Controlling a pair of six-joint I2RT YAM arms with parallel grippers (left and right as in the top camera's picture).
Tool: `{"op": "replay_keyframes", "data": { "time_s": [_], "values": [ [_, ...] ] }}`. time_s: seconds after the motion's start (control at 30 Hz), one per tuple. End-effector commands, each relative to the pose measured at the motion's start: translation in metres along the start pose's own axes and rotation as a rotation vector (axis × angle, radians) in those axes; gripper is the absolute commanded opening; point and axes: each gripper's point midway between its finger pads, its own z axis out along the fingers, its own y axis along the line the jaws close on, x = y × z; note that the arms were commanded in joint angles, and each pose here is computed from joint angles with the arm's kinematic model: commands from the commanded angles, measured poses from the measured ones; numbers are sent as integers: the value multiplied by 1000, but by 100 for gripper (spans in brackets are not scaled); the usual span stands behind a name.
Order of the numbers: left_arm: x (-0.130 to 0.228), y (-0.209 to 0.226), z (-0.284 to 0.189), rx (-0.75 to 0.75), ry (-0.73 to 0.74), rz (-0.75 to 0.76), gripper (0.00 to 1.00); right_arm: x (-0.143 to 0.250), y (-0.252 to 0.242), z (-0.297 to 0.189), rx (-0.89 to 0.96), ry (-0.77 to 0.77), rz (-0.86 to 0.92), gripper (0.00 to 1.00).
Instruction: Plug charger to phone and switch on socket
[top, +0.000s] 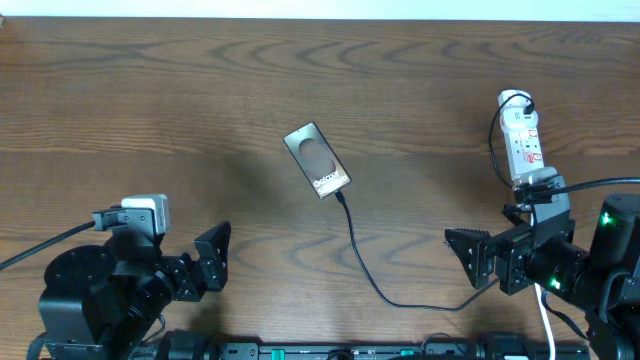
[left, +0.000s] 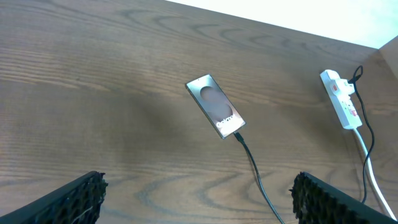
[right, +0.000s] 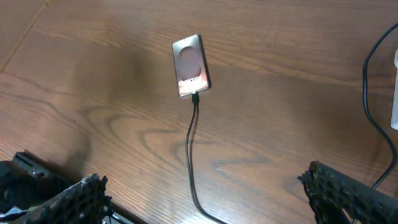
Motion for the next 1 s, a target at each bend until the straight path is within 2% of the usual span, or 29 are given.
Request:
{"op": "replay_keyframes", "data": {
  "time_s": [0.0, 0.1, 0.23, 0.27, 0.4, 0.53, 0.73, 0.97],
  "values": [
    [-3, 1, -3, -9, -16, 16, 95, 0, 2, -1, -10, 0, -18, 99],
    [4, 1, -7, -10, -4, 15, 95, 0, 2, -1, -10, 0, -18, 99],
    [8, 2, -24, -18, -66, 27, 98, 0, 2, -1, -10, 0, -18, 99],
    [13, 17, -36, -98, -134, 24, 98, 0, 2, -1, -10, 0, -18, 99],
    [21, 48, -41, -252, -245, 1, 98, 0, 2, -1, -10, 0, -18, 99],
    [9, 70, -19, -313, -419, 3, 98, 0, 2, -1, -10, 0, -18, 99],
    [2, 86, 39, -246, -659, 43, 98, 0, 2, -1, -10, 0, -18, 99],
    [13, 102, 79, -218, -777, 64, 98, 0, 2, -1, -10, 0, -18, 99]
  ]
}}
